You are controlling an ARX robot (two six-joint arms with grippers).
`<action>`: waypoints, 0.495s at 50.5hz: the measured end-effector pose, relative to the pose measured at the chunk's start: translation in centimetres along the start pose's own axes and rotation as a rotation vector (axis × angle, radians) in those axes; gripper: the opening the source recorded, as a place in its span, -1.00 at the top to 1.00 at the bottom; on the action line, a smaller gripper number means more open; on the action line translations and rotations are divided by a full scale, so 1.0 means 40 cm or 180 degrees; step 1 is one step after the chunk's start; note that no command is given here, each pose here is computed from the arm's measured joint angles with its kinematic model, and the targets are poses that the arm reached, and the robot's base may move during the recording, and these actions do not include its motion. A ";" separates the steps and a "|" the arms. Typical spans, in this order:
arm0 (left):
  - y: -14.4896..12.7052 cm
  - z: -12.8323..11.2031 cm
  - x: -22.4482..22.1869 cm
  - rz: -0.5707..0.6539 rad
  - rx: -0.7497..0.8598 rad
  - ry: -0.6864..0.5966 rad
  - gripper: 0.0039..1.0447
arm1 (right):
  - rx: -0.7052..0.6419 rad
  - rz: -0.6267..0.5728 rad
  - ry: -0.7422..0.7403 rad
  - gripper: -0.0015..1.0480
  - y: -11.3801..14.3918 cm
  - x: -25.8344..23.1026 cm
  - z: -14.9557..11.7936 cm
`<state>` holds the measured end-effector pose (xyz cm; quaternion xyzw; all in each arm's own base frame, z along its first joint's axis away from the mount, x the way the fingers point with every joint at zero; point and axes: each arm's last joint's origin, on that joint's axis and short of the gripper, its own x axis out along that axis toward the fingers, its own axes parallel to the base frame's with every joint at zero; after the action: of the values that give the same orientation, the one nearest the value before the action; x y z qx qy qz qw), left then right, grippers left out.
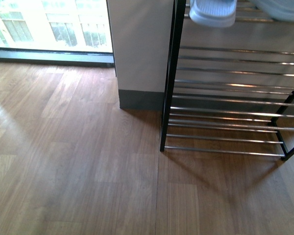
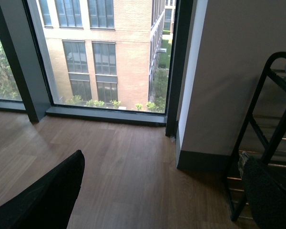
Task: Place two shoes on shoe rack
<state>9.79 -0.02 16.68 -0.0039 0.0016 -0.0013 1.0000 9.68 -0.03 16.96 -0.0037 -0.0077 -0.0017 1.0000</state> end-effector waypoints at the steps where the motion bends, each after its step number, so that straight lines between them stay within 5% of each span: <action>1: 0.000 0.000 0.000 0.0000 0.0000 0.0000 -0.83 | 0.0000 0.0000 0.0000 -0.82 0.000 0.000 0.000; 25: 0.000 0.000 0.000 0.0000 0.0000 -0.0001 -0.83 | 0.0002 0.0002 0.0001 -0.82 0.000 0.000 0.000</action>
<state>9.79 -0.02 16.68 -0.0039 0.0014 -0.0013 1.0000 9.68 -0.02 16.97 -0.0033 -0.0075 -0.0014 1.0000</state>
